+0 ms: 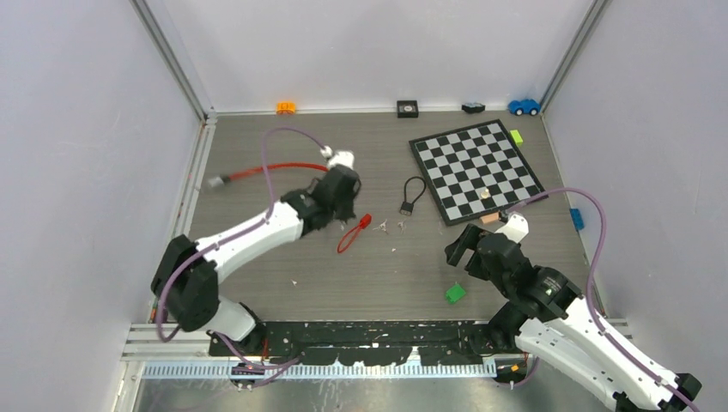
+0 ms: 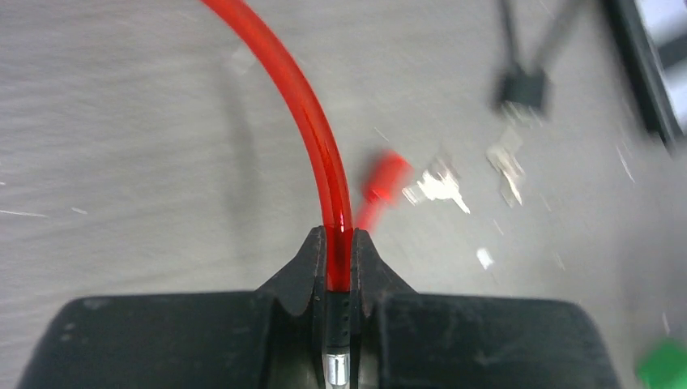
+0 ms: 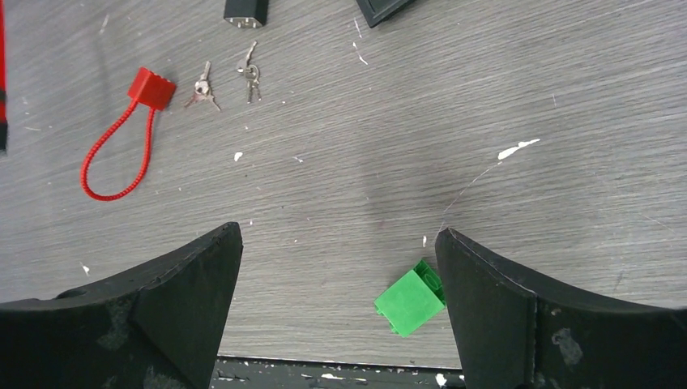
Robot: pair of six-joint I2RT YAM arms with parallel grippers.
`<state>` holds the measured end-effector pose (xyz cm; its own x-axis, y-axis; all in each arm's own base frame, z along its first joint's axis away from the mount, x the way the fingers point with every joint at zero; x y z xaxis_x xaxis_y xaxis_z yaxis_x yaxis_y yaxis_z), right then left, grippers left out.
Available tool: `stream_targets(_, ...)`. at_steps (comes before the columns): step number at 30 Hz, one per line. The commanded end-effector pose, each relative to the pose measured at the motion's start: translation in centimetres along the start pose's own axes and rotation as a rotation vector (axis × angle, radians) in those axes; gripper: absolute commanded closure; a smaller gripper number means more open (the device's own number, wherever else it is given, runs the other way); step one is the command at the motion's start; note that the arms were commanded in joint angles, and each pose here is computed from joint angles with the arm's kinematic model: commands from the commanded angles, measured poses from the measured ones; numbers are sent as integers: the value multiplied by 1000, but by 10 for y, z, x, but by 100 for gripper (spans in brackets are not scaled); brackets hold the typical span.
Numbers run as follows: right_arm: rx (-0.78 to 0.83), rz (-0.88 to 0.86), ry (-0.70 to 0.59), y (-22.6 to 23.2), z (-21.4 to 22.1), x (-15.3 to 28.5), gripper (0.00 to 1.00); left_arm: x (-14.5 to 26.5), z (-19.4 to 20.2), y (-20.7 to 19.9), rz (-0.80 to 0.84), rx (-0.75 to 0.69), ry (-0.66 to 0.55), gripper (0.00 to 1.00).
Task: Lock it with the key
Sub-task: Move the lock to the center of the board.
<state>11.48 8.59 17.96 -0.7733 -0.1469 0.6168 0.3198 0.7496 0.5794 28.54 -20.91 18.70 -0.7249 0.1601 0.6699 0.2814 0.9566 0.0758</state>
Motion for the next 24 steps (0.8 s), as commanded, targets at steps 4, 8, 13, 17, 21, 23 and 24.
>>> stream_targets(4,-29,-9,-46,14,-6,-9,6,71,42,-71,133,-89,-8,100)
stream_targets(8,-47,-17,-43,16,-6,-10,6,89,52,-90,176,-110,-18,100)
stream_targets(13,-57,-24,-42,15,-6,-8,6,93,61,-88,178,-99,-2,99)
stream_targets(17,-56,-28,-50,11,-7,-4,6,107,48,-76,169,-116,-71,60)
stream_targets(21,-49,-30,-66,7,-9,-1,7,130,22,-58,124,-173,-146,32)
stream_targets(23,-49,-28,-69,6,-9,-1,7,141,10,-44,93,-182,-175,27)
stream_targets(24,-51,-28,-70,6,-9,-2,7,145,4,-35,80,-178,-187,26)
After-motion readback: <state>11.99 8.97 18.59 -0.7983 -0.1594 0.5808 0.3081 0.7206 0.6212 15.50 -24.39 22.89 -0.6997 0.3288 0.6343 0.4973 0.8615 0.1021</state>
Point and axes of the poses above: each gripper's point midway between its finger pads, its own x axis back along the fingers, its own y axis along the line the jaws close on, z = x × y, the point moved 7 cm from there along x, back along the fingers, and after that the axes turned 15 degrees about -x, right-handed, at the moved point
